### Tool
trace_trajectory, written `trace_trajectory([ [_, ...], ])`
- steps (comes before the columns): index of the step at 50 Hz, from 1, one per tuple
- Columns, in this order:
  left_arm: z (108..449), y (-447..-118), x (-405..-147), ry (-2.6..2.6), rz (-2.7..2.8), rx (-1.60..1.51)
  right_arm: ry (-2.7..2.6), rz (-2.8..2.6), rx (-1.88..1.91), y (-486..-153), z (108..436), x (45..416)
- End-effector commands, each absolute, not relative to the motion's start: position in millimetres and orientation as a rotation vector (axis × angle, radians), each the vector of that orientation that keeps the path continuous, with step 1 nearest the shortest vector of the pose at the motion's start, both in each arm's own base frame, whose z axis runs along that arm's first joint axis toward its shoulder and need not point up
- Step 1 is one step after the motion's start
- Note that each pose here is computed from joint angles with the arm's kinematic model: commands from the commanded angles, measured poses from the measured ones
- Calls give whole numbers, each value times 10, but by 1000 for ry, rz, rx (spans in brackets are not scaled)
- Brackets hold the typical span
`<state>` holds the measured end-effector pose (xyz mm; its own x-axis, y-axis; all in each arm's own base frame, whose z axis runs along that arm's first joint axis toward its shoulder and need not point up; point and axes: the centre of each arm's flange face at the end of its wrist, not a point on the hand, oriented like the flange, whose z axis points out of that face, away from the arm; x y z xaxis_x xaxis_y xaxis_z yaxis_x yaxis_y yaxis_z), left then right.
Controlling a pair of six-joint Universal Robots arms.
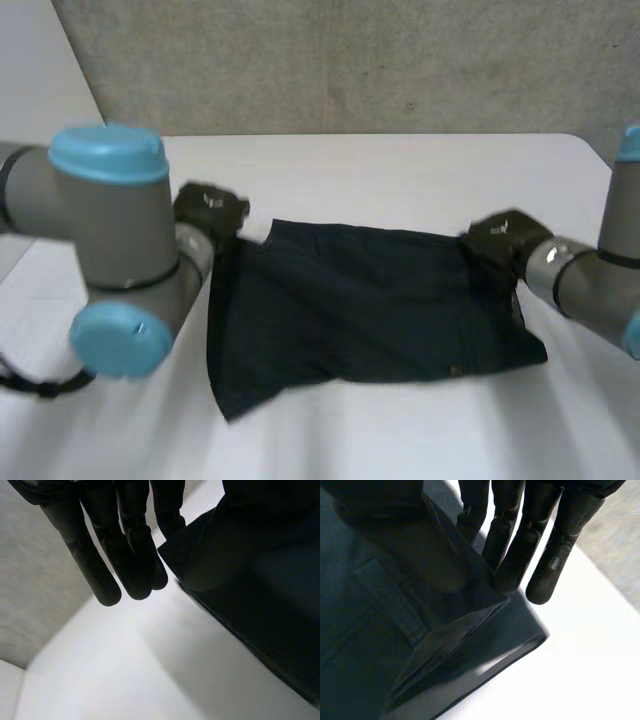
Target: Fold the shorts.
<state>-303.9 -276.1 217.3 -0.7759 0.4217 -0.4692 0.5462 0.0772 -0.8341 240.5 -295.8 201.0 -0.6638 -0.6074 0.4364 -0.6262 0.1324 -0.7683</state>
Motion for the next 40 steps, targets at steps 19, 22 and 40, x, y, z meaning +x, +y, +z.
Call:
trace_trajectory([
  [19, 4528, -2918, -2896, 1284, -2770, 251, -1362, 2830, 632, -3273, 4250, 2728],
  [22, 4243, -2906, -2887, 1392, -2704, 321, -1553, 2724, 731, -3322, 3867, 2775],
  [40, 1852, -2687, -2708, 2068, -1975, 801, -2309, 1930, 1236, -3064, 1700, 2865],
])
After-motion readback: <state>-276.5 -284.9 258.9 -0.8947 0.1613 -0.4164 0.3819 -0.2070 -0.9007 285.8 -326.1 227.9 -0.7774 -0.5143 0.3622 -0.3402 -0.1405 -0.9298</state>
